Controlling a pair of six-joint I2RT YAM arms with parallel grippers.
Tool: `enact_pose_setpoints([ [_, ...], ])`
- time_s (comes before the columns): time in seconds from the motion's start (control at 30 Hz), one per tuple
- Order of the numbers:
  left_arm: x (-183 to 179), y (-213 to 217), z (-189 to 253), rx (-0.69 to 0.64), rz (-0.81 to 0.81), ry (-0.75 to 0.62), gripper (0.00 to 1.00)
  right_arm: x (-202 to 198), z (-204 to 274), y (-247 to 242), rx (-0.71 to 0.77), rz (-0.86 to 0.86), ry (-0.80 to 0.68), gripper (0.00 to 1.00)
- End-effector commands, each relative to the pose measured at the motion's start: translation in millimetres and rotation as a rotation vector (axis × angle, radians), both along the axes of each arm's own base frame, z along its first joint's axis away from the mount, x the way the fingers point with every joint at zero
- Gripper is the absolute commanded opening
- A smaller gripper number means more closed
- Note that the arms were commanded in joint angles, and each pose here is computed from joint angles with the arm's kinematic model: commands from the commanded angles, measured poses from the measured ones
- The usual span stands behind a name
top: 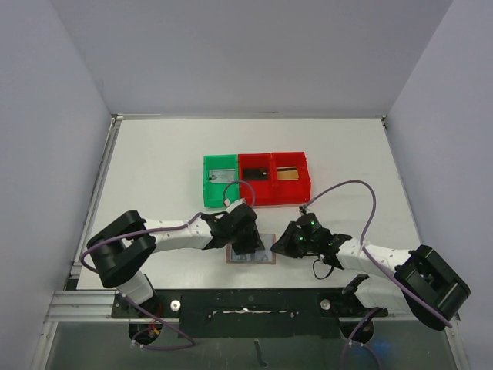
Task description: Take the credit cards out of the card holder
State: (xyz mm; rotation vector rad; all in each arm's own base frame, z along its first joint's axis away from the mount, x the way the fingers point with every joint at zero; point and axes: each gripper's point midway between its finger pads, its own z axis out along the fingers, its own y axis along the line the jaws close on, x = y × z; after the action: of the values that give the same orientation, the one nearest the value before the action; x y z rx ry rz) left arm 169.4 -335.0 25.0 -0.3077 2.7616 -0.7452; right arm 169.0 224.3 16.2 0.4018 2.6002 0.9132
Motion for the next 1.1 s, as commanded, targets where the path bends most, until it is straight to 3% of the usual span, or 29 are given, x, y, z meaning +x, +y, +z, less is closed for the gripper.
enact_pose_setpoints([
  [0.0,2.4,22.4,-13.7,0.127,0.020,-0.016,0.38,-3.3,-6.5,-3.1,-0.013,0.004,0.013,0.10],
  [0.27,4.9,26.3,-11.6,0.148,0.024,-0.033,0.36,-0.5,-1.0,4.0,0.015,0.030,-0.010,0.09],
  [0.5,2.8,24.2,-16.6,0.126,0.001,-0.019,0.21,8.2,18.0,15.6,0.061,0.065,-0.071,0.10],
  [0.67,4.5,19.5,-13.4,0.095,-0.003,-0.027,0.16,8.2,15.8,18.5,0.056,0.084,-0.060,0.10],
  [0.93,8.4,10.2,-2.8,-0.080,0.012,-0.023,0.00,-2.9,-13.3,9.0,0.003,0.041,0.052,0.09],
  [1.07,13.5,13.1,10.7,-0.164,0.035,-0.047,0.00,-7.1,-20.2,4.8,-0.004,0.029,0.071,0.09],
])
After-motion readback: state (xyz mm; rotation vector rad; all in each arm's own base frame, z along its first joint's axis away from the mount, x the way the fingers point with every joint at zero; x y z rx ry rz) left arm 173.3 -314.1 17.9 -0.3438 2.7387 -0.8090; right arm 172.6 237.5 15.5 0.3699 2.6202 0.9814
